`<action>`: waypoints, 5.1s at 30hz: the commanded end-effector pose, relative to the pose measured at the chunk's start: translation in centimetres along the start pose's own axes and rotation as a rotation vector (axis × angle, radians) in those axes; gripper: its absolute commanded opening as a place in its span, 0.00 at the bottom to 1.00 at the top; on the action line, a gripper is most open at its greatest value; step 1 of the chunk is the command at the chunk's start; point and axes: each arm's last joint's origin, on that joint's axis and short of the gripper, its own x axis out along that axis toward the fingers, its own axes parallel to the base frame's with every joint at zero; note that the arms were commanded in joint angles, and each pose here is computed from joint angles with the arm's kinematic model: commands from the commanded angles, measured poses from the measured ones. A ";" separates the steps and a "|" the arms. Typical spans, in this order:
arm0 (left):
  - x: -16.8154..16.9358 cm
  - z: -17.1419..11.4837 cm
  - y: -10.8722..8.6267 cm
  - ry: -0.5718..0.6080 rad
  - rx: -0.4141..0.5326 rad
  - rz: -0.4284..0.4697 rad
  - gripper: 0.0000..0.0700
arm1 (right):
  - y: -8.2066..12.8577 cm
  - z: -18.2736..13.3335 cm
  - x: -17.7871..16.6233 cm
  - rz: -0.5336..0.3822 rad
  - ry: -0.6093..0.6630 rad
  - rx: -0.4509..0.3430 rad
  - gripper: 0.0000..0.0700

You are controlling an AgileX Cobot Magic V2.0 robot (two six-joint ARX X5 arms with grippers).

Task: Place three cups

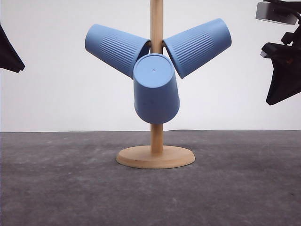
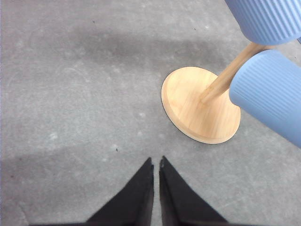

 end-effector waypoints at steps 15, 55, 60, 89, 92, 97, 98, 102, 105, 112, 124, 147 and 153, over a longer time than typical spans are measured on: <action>-2.7 -8.3 2.5 -0.421 0.221 0.261 0.00 | 0.0 0.5 0.0 0.002 -0.016 -0.015 0.02; -0.7 -13.1 4.8 -0.474 0.196 0.348 0.00 | 0.0 -6.6 -3.6 -0.160 -0.239 0.046 0.02; -0.7 -13.1 4.8 -0.475 0.196 0.348 0.00 | 0.0 -11.6 -4.7 -0.309 -0.415 0.111 0.02; -0.8 -13.0 4.7 -0.481 0.198 0.348 0.00 | -0.8 -14.9 -4.4 -0.472 -0.582 0.176 0.02; -0.8 -13.0 4.7 -0.481 0.198 0.348 0.00 | -0.8 -14.9 -4.4 -0.473 -0.583 0.176 0.02; -0.8 -13.0 4.7 -0.481 0.198 0.348 0.00 | -0.8 -14.9 -4.4 -0.473 -0.583 0.176 0.02; -0.8 -13.0 4.7 -0.481 0.198 0.348 0.00 | -0.8 -14.9 -4.4 -0.473 -0.583 0.176 0.02; -0.8 -13.0 4.7 -0.481 0.198 0.348 0.00 | -0.8 -14.9 -4.4 -0.473 -0.583 0.176 0.02; -0.8 -13.0 4.7 -0.481 0.198 0.348 0.00 | -0.8 -14.9 -4.4 -0.472 -0.582 0.176 0.02; -0.8 -13.0 4.7 -0.481 0.198 0.348 0.00 | -0.8 -14.9 -4.4 -0.473 -0.583 0.176 0.02; -0.8 -13.0 4.7 -0.481 0.198 0.348 0.00 | -0.8 -14.9 -4.4 -0.473 -0.583 0.176 0.02; -0.8 -13.0 4.7 -0.481 0.198 0.348 0.00 | -0.8 -14.9 -4.4 -0.473 -0.583 0.176 0.02; -0.8 -13.0 4.7 -0.481 0.198 0.348 0.00 | -0.8 -14.9 -4.4 -0.472 -0.582 0.176 0.02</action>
